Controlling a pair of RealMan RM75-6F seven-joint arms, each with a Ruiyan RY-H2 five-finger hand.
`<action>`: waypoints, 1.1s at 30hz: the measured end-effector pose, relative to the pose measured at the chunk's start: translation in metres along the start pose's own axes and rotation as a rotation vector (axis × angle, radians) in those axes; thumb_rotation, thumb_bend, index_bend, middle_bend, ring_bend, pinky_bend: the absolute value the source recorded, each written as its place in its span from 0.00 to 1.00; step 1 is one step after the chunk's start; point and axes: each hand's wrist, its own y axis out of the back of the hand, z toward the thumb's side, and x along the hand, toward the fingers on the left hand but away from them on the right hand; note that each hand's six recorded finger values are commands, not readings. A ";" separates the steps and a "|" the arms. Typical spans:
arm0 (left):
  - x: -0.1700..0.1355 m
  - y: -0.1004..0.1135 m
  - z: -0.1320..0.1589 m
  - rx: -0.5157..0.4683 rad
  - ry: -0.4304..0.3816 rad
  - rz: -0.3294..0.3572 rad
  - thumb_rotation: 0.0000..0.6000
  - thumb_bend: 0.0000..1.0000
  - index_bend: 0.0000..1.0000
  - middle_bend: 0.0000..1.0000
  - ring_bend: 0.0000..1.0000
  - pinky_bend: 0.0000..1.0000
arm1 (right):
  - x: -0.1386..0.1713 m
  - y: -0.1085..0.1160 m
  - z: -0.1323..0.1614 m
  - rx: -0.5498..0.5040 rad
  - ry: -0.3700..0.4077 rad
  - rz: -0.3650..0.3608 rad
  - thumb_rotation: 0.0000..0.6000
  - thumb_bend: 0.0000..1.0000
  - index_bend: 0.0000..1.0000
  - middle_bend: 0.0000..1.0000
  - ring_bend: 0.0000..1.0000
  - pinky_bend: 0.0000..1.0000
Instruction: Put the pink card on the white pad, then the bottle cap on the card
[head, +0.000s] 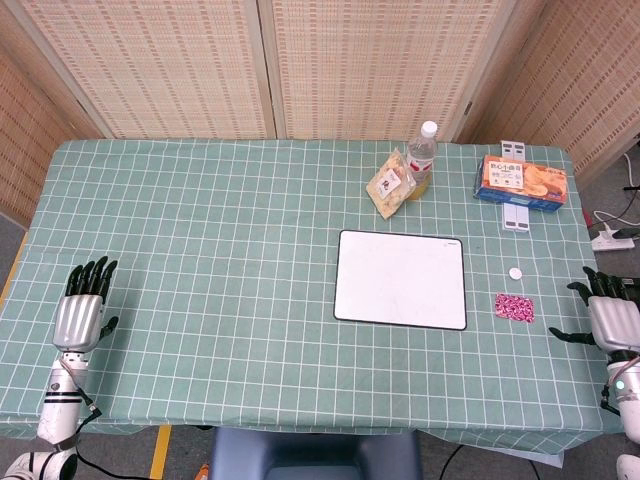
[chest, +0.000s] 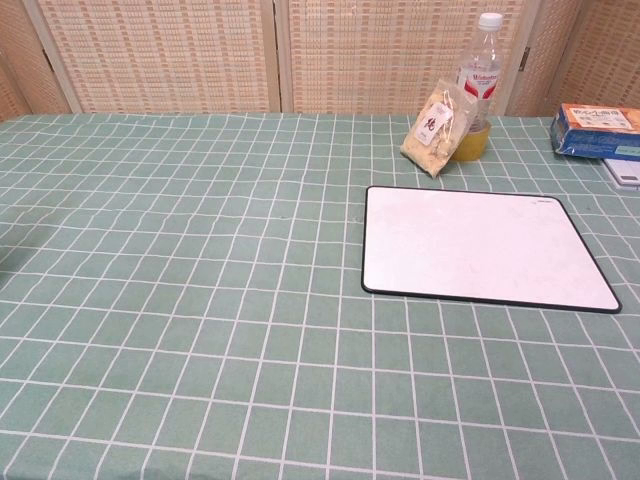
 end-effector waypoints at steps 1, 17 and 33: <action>0.000 0.000 0.000 -0.001 0.000 -0.001 1.00 0.16 0.00 0.00 0.00 0.00 | 0.000 0.000 0.000 0.004 -0.002 0.007 0.67 0.00 0.29 0.00 0.00 0.00; 0.000 0.001 -0.001 -0.020 -0.003 -0.005 1.00 0.16 0.00 0.00 0.00 0.00 | -0.016 -0.001 0.031 0.128 0.030 0.082 0.67 0.00 0.28 0.00 0.00 0.00; 0.001 0.000 -0.003 -0.041 0.002 -0.017 1.00 0.16 0.00 0.00 0.00 0.00 | -0.030 -0.001 0.063 0.289 0.071 0.126 1.00 0.00 0.11 0.00 0.00 0.00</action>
